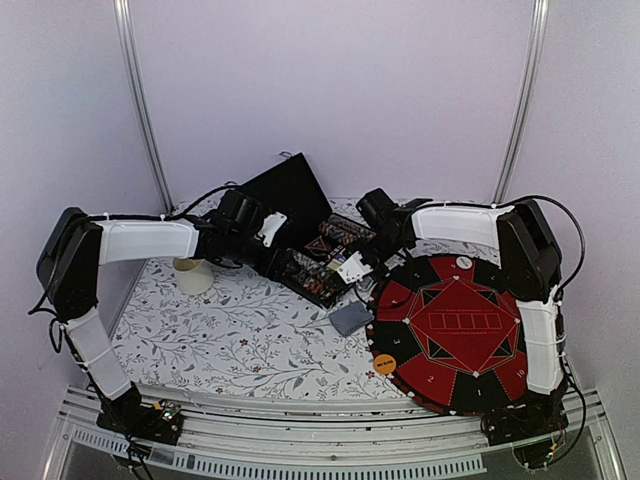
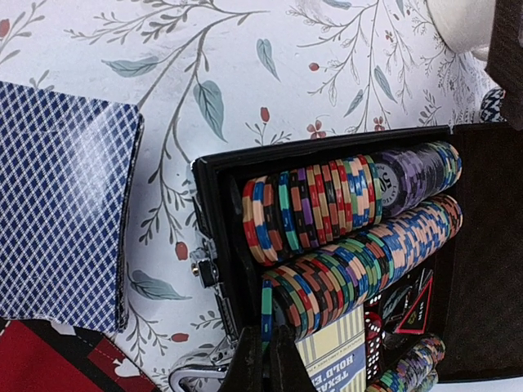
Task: Distribute texas hold em gaming equipment
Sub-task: Place the poker chip in the chip case.
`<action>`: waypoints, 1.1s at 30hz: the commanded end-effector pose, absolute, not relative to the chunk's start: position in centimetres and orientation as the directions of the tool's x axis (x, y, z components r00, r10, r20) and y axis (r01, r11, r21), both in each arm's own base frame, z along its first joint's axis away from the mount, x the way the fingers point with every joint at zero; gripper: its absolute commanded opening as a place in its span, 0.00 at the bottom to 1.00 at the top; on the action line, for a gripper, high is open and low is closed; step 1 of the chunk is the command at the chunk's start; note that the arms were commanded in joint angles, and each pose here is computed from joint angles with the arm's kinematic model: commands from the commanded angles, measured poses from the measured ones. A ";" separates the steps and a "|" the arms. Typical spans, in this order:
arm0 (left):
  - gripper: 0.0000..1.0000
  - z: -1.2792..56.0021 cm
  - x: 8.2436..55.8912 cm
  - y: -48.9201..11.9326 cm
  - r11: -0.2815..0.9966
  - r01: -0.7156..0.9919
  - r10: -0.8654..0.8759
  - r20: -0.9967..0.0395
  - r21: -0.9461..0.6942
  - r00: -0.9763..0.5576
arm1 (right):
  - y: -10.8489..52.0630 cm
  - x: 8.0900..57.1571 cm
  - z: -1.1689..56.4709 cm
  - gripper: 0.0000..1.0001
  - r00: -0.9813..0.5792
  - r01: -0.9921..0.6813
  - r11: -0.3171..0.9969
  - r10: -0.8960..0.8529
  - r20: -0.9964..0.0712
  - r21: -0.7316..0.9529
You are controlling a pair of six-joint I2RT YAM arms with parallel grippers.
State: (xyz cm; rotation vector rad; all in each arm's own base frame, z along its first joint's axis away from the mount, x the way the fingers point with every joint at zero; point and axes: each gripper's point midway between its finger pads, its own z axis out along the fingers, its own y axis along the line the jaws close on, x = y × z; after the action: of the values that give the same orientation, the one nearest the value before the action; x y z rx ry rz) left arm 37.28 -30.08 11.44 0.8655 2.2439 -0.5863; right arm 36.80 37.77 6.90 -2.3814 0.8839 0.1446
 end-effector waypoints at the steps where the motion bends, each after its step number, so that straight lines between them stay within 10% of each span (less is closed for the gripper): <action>1: 0.72 10.7 37.2 -29.4 0.687 0.708 0.430 -0.692 -0.165 -0.579 | 38.4 36.8 5.2 0.02 0.786 -0.612 -0.638 -0.558 -0.266 -0.467; 23: 0.73 10.8 36.8 -29.4 0.682 0.709 0.429 -0.685 -0.182 -0.589 | 40.1 39.2 7.9 0.37 0.787 -0.566 -0.546 -0.582 -0.206 -0.618; 33: 0.78 13.0 36.2 -30.9 0.649 0.735 0.406 -0.729 -0.195 -0.552 | 40.4 36.8 19.1 0.61 0.789 -0.581 -0.314 -0.443 -0.425 -0.751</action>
State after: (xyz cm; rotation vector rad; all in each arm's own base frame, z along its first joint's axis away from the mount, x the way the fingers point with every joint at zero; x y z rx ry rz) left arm 36.73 -30.41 11.65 0.8803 2.2412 -0.6242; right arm 37.99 40.40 10.38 -2.1804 0.8503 0.0882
